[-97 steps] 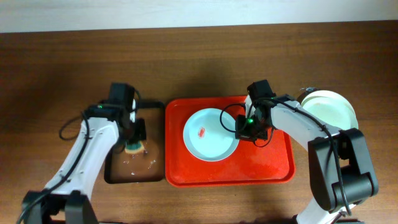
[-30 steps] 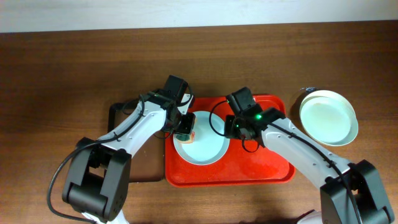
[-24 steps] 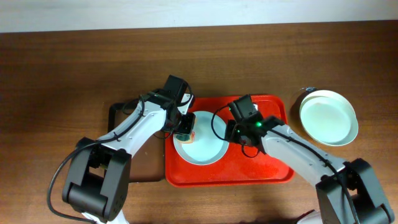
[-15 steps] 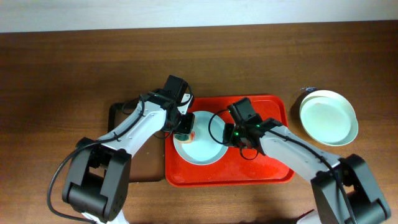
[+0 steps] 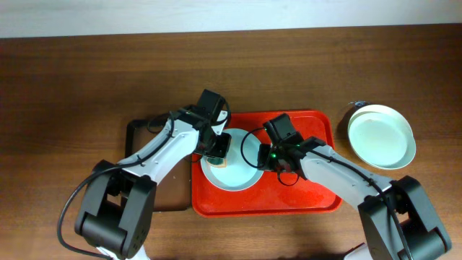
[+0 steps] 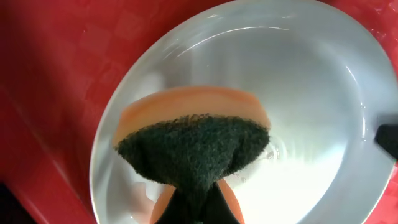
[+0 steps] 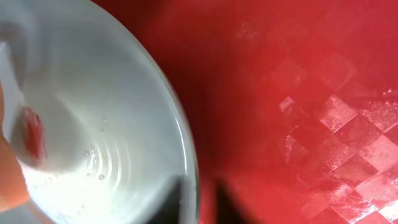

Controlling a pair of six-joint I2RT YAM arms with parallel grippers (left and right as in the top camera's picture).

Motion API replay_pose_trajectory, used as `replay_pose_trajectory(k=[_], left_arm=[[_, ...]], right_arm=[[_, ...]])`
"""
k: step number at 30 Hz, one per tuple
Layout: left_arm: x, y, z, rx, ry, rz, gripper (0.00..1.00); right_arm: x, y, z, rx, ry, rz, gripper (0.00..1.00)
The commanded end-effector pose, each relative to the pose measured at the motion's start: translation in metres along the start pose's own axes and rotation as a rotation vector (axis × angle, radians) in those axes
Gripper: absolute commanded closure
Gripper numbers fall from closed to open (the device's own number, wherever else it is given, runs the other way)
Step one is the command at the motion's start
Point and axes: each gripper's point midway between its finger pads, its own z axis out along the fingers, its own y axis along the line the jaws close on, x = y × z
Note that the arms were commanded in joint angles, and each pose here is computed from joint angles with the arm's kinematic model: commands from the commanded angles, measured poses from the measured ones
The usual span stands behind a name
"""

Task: Clean dirty plates on tray and stack at the side
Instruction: 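Scrub the pale blue plate with the sponge in left gripper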

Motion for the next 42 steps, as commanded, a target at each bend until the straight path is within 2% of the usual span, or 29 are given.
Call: replay_pose_trajectory(k=[1,4,5,11,13,15,17,20,21,23,27,30,31,33,34,37,38,39,42], left_arm=[[-0.005,0.0,0.001,-0.01,-0.01,-0.001,1.0],[-0.004,0.001,0.002,-0.01,-0.012,-0.001,1.0],[-0.005,0.0,0.002,-0.009,-0.013,-0.001,1.0],[-0.004,0.007,0.008,-0.041,-0.008,-0.026,1.0],[0.007,0.008,0.031,-0.036,0.06,-0.043,1.0],[0.022,-0.005,0.049,0.034,0.134,-0.056,1.0],[0.02,-0.033,0.04,0.2,0.146,-0.012,1.0],[-0.011,-0.033,-0.001,0.228,0.06,-0.009,1.0],[-0.031,-0.016,-0.026,0.182,-0.034,-0.024,1.0],[-0.035,0.02,-0.026,0.008,-0.062,-0.093,1.0],[-0.008,0.018,0.01,-0.021,0.039,-0.074,1.0],[0.021,0.017,0.044,-0.046,0.177,-0.156,1.0],[0.028,0.01,0.053,-0.024,0.211,-0.151,1.0],[0.029,-0.022,0.051,0.156,0.228,-0.06,1.0],[0.021,-0.039,0.043,0.26,0.211,-0.005,1.0],[0.001,-0.037,0.012,0.268,0.125,-0.006,1.0],[-0.013,-0.035,-0.014,0.262,0.041,0.004,1.0],[-0.021,-0.027,-0.028,0.2,-0.015,0.017,1.0],[-0.008,-0.002,-0.017,0.063,0.01,-0.018,1.0]], right_arm=[[0.003,-0.002,0.003,0.006,0.011,0.002,0.64],[0.003,-0.002,0.003,0.006,0.011,0.002,0.93],[0.003,-0.003,0.003,0.007,0.01,0.002,0.96],[0.003,-0.003,0.003,0.009,0.009,0.002,0.96],[0.003,-0.003,0.003,0.009,0.009,0.002,0.96],[0.003,-0.003,0.003,0.009,0.009,0.001,0.96],[0.003,-0.002,0.003,0.007,0.01,-0.012,0.96],[0.003,-0.002,0.003,0.007,0.01,-0.014,0.96],[0.003,-0.002,0.003,0.005,0.011,-0.014,0.96],[0.003,0.011,0.003,-0.064,0.019,-0.114,0.96],[0.003,0.012,0.003,-0.068,0.018,-0.12,0.96],[0.003,0.012,0.003,-0.068,0.018,-0.12,0.96],[0.003,0.012,0.003,-0.067,0.018,-0.12,0.96],[0.003,0.012,0.003,-0.068,0.017,-0.12,0.96],[0.003,0.012,0.003,-0.068,0.018,-0.12,0.96],[0.003,0.012,0.003,-0.068,0.018,-0.12,0.96],[0.003,0.012,0.003,-0.068,0.018,-0.12,0.96],[0.003,0.012,0.003,-0.068,0.018,-0.12,0.96],[0.003,0.012,0.003,-0.067,0.018,-0.12,0.96]])
